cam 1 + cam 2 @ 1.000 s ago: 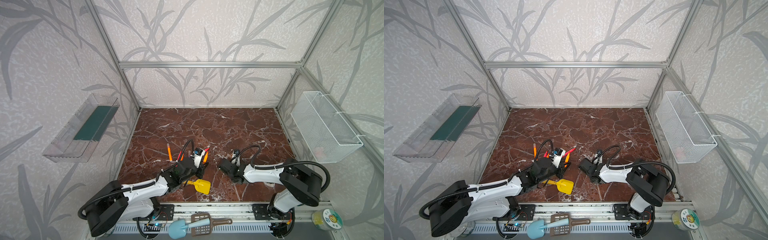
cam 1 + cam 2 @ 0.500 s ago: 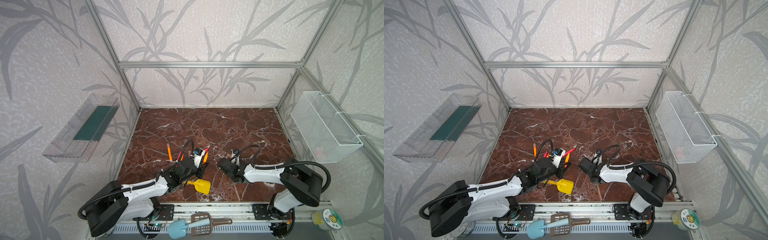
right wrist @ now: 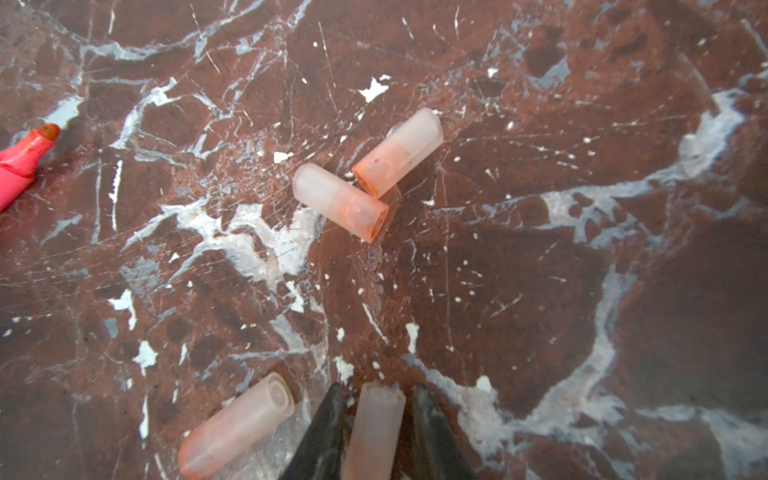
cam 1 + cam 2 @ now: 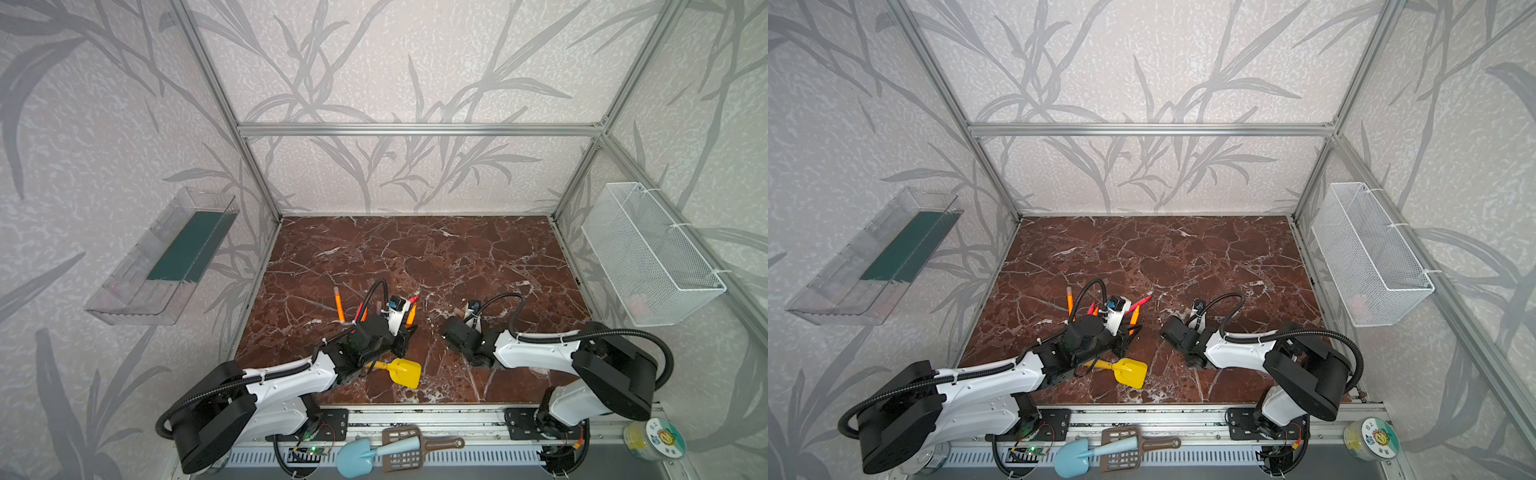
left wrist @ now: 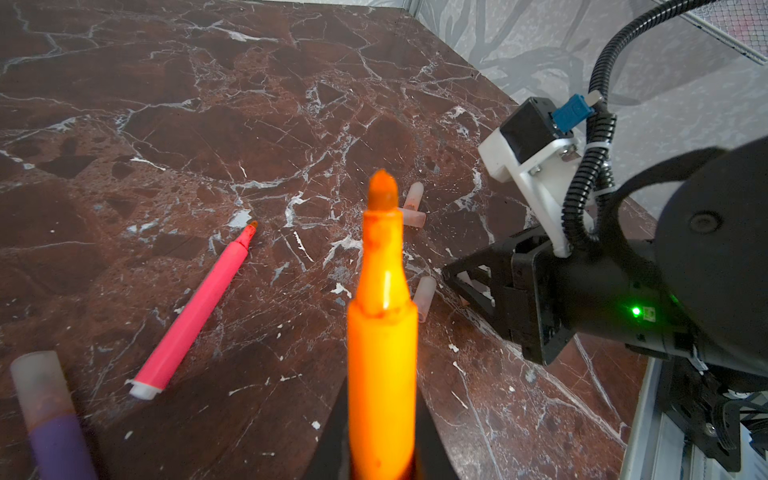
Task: Insert the pens into the pen caps
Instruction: 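Lift the pink cap with the right gripper and carry it above the orange marker tip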
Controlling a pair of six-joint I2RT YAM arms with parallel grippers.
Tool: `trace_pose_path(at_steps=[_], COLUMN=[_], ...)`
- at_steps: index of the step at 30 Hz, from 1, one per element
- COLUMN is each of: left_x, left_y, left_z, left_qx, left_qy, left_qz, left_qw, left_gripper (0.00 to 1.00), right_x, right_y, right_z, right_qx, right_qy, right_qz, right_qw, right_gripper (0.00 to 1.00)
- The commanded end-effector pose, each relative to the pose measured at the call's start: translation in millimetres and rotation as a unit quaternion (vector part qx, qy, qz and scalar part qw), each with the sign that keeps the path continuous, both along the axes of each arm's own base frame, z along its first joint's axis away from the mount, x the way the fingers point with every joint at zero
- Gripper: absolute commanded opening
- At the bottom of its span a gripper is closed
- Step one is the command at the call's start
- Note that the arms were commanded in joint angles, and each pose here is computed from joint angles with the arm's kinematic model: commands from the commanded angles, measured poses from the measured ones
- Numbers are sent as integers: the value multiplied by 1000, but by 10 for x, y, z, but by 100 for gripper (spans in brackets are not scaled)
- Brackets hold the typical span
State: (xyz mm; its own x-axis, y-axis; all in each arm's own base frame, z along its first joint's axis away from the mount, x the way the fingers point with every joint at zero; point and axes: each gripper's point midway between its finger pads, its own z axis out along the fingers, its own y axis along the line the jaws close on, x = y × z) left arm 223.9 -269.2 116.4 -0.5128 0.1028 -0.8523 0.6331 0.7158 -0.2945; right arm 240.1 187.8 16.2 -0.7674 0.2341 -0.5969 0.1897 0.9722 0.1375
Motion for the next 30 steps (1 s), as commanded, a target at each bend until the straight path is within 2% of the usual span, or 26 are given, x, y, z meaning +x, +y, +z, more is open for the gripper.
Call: trace_pose_path(at_steps=[1, 7, 11, 16, 20, 22, 26, 30], left_x=[-3, -26, -55, -114, -155, -171, -202, -240], left_y=[-7, -30, -70, -139, -184, -202, -215, -214], left_z=[58, 51, 57, 68, 114, 151, 212, 264], left_qx=[-9, -10, -13, -20, -34, -44, -58, -70], left_qy=[-4, -1, 1, 9, 14, 15, 13, 10], left_qz=[-4, -12, -26, -50, -63, -67, -72, -79], left_qw=[1000, 1000, 1000, 999, 997, 997, 996, 994], left_gripper=[0, 0, 0, 0, 0, 0, 0, 0], right_x=[-94, -84, -57, -1, 60, 85, 107, 127], right_y=[-104, -139, -129, -148, -93, 1, 277, 515], right_z=[-128, -108, 49, 460, 922, 1192, 1723, 2086], right_qx=[-18, -21, -11, 14, 59, 95, 177, 220], right_qy=[24, 17, -1, -48, -105, -139, -222, -276], right_qz=[-5, -10, -5, 0, 18, 40, 97, 134], right_qw=[1000, 1000, 1000, 999, 992, 985, 954, 926], right_gripper=[27, 14, 7, 4, 1, 0, 0, 0])
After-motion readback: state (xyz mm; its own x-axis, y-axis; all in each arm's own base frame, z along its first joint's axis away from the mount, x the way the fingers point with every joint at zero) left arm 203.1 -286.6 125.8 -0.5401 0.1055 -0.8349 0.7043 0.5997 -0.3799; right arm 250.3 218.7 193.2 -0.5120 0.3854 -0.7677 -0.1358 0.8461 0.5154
